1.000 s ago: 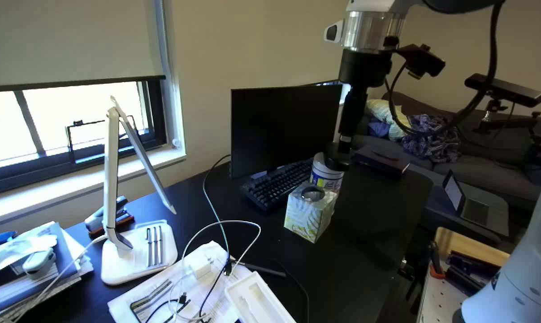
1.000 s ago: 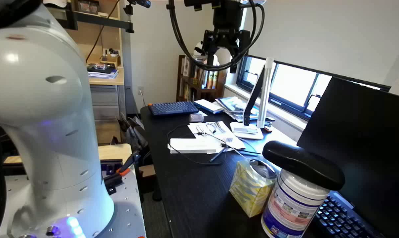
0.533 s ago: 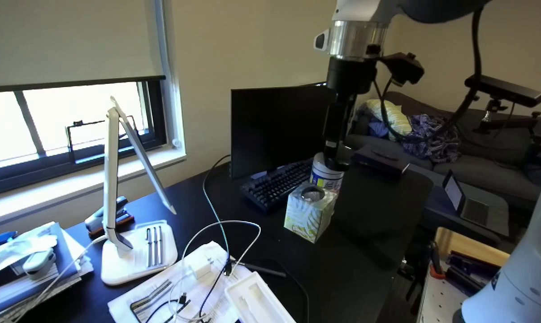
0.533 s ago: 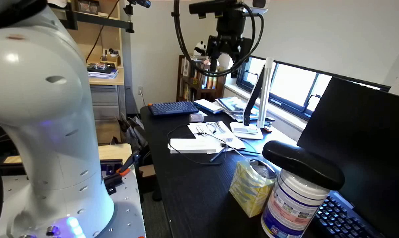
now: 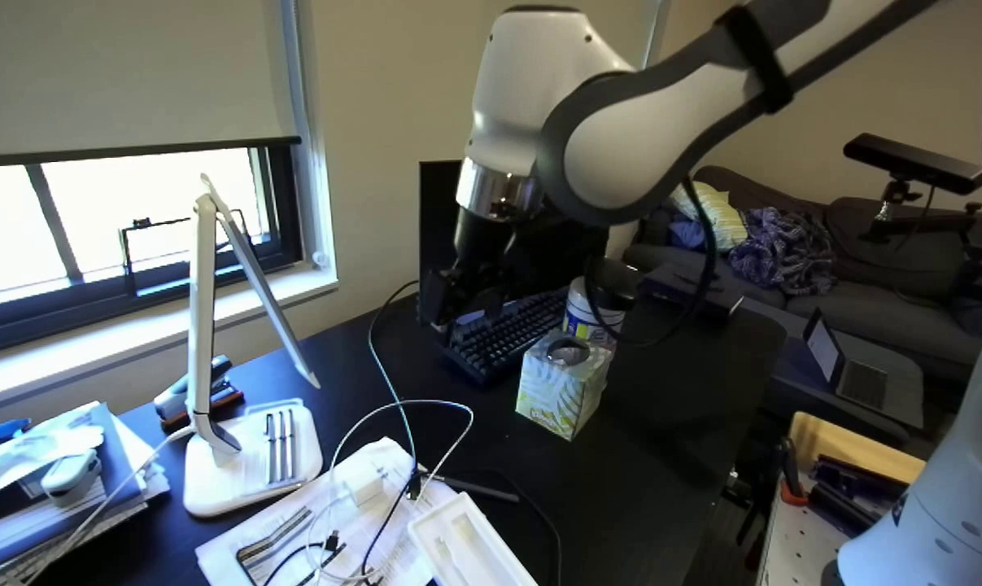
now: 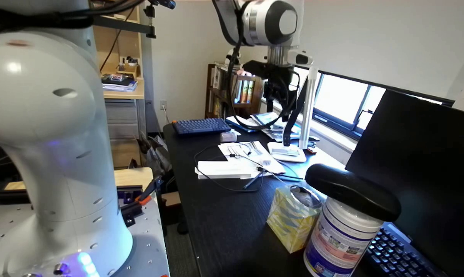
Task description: Put the charger head in front of the tissue box
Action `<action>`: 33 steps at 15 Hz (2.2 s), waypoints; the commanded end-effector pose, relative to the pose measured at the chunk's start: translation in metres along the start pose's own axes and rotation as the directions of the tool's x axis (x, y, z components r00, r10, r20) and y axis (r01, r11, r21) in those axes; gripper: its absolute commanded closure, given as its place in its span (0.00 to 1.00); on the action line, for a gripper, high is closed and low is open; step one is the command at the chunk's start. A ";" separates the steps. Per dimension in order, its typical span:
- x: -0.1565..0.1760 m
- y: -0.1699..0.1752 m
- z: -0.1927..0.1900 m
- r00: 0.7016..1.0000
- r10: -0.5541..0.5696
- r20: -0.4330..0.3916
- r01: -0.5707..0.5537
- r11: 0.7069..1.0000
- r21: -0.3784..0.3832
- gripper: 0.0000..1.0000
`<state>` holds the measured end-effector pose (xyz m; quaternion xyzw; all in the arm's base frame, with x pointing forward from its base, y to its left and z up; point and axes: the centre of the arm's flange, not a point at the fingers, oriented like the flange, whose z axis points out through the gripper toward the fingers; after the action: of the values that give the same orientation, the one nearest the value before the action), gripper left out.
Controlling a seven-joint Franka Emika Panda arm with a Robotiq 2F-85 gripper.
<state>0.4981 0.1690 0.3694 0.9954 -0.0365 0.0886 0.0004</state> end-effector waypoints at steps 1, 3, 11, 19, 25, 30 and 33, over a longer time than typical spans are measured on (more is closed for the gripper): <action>0.042 -0.039 0.059 0.995 0.097 -0.017 -0.098 0.995 -0.033 0.00; 0.048 -0.054 0.085 0.995 0.089 0.050 -0.087 0.995 -0.038 0.00; 0.035 -0.042 0.084 0.997 0.072 0.037 -0.071 0.997 -0.029 0.00; 0.062 -0.066 0.127 0.991 0.128 0.036 -0.127 0.991 -0.040 0.00; 0.069 -0.089 0.180 0.984 0.138 0.114 -0.139 0.990 0.001 0.00; 0.072 -0.102 0.217 0.984 0.100 0.145 -0.104 0.994 0.019 0.00; 0.074 -0.105 0.233 0.988 0.066 0.143 -0.068 0.998 0.010 0.00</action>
<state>0.6065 0.2600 0.1664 0.9956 -0.0919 0.0175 -0.0100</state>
